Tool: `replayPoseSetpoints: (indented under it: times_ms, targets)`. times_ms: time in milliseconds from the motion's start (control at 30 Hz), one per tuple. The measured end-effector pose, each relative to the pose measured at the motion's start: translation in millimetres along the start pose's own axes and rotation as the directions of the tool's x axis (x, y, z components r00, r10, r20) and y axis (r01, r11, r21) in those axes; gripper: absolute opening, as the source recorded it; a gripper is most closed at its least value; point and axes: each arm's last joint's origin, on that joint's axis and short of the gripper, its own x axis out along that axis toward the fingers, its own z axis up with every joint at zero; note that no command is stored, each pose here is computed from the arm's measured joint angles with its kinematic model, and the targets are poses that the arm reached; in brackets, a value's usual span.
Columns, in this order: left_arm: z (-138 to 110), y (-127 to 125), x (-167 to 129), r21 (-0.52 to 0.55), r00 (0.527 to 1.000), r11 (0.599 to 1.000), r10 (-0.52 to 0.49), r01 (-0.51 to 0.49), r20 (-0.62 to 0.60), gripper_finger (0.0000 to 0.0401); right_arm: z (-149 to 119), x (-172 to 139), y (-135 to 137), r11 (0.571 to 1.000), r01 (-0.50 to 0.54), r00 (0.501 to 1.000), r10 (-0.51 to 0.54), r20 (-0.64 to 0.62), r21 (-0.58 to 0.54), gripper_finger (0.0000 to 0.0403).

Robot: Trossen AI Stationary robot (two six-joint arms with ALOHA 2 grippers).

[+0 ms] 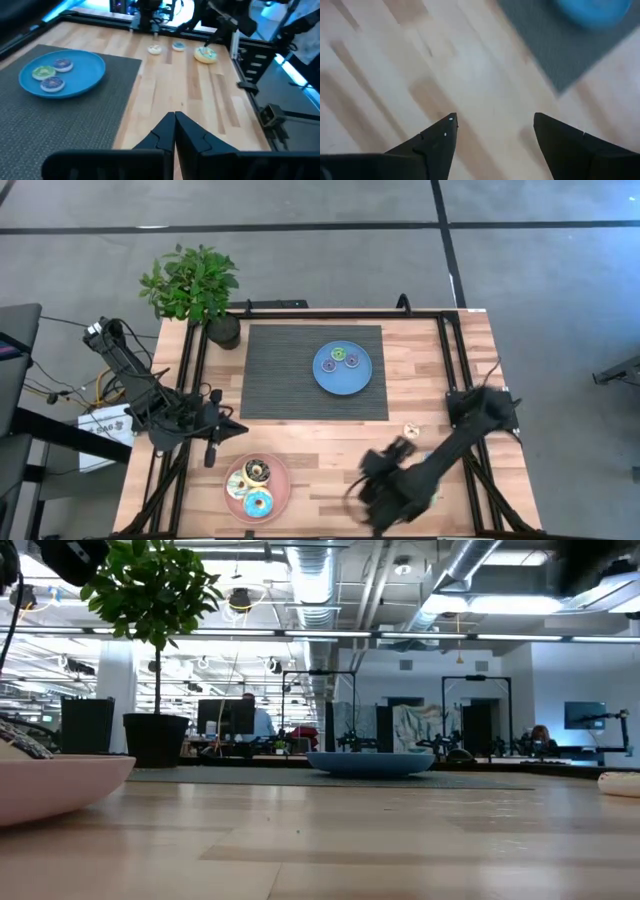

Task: Pick & Place donuts
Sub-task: Put the small white donut on the blue plate

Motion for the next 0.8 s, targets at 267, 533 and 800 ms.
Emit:
replayPoseSetpoints:
  times_ms: [267, 533, 800]
  targets:
    - [2, 5, 4, -0.009, 0.999, 0.999, 0.041, -0.040, 0.005, 0.0002, -64, 36, -92, 0.988, -0.093, 0.993, 0.101, -0.054, 0.126, 0.0255]
    - [6, 13, 11, -0.029, 0.994, 0.994, 0.106, -0.106, 0.013, 0.0002, -73, 54, -145, 0.985, -0.008, 0.994, 0.026, -0.105, 0.171, 0.0255]
    - [5, 21, 15, -0.019, 0.987, 0.986, 0.164, -0.164, -0.004, 0.0002, -59, 84, -156, 0.921, -0.157, 0.940, 0.250, -0.234, 0.356, 0.0255]
